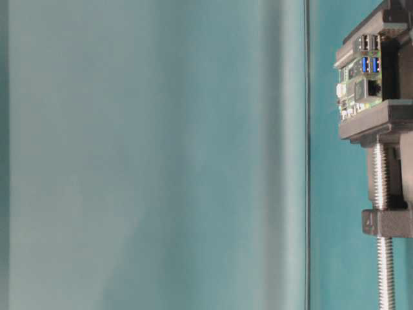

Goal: Insert the USB into the fixed PCB.
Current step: 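Swing the right gripper toward the board, plug pointing at the ports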

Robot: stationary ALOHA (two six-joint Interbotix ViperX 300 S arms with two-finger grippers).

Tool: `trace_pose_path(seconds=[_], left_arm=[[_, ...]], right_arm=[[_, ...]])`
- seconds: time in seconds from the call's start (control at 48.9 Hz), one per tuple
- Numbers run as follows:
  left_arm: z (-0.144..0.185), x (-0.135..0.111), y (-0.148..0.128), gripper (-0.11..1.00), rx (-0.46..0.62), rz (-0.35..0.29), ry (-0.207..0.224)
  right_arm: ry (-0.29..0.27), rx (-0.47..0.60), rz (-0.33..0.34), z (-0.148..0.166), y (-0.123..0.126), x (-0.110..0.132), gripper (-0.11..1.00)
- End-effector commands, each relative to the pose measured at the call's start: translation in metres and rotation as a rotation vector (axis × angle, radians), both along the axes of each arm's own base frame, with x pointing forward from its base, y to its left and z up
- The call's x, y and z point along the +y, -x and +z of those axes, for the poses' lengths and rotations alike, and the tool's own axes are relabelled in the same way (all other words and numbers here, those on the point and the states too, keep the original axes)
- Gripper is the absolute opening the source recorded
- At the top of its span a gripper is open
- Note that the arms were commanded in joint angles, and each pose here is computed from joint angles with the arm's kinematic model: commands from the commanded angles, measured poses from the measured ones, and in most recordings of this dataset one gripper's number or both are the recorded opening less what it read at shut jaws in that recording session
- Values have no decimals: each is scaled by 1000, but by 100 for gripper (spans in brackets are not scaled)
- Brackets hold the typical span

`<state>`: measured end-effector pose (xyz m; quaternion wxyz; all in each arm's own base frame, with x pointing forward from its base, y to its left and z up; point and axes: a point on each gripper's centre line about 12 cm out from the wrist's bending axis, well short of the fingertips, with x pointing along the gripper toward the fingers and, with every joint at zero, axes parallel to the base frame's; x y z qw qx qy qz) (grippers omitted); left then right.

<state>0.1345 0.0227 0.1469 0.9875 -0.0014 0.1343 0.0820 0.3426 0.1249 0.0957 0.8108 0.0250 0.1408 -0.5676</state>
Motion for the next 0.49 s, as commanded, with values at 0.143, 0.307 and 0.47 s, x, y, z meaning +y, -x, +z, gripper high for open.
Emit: trace_pose_path(seconds=[0.143,0.307,0.47], left_arm=[[4,1,-2,96,-7,1,-4],[4,1,-2,96,-9,1,-5],[4,1,-2,96,-9,1,-5]], right_arm=[[43,-32,-74,10,1,3,22],[53,-17,-82,-1,-1,5,21],[75,-37,-110,0,-2,5,22]])
